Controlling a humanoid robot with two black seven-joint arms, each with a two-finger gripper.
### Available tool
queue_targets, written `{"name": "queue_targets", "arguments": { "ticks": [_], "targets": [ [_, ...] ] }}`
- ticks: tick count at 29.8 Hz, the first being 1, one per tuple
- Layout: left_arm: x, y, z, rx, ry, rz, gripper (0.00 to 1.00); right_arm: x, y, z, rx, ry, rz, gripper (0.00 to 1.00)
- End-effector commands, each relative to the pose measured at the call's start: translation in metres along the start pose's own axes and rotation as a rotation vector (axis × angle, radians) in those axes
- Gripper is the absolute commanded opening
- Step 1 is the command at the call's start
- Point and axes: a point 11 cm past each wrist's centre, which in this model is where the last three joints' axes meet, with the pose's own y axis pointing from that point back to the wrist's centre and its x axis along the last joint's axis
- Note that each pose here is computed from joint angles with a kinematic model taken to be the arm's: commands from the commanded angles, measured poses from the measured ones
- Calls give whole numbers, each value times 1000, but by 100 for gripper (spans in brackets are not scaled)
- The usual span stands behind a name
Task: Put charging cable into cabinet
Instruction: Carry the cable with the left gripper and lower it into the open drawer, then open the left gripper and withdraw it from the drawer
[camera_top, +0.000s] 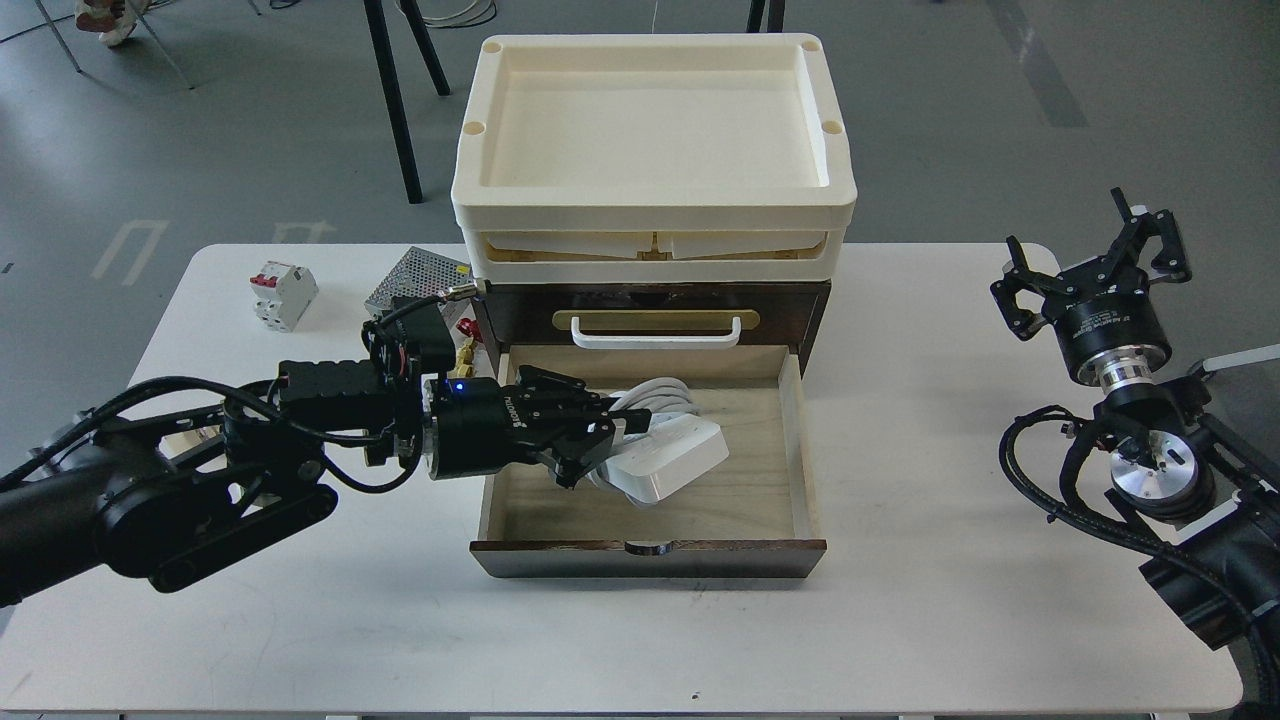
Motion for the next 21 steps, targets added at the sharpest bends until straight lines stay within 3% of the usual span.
{"name": "queue_targets", "arguments": {
  "ticks": [1, 4, 7, 11, 13, 17, 21],
  "targets": [
    [-9, -9, -19, 77, 23, -14, 2, 1, 0, 0, 2, -2, 2, 100],
    [-11, -12, -20, 99, 28, -15, 4, 1, 1, 0, 2, -3, 2, 100],
    [-15, -13, -20, 101, 31, -23, 13, 1, 1, 0, -1, -2, 2, 100],
    [-16, -11, -20, 104, 40, -12, 54, 1, 1, 0, -1, -2, 2, 100],
    [-15, -12, -16, 91, 40, 11, 60, 1, 1, 0, -1, -2, 2, 100],
    [5, -13, -1, 34, 21, 109, 86, 1, 1, 0, -1, -2, 2, 100],
    [41, 3, 23, -52, 55, 277, 96, 1, 1, 0, -1, -2, 2, 100]
  ]
}}
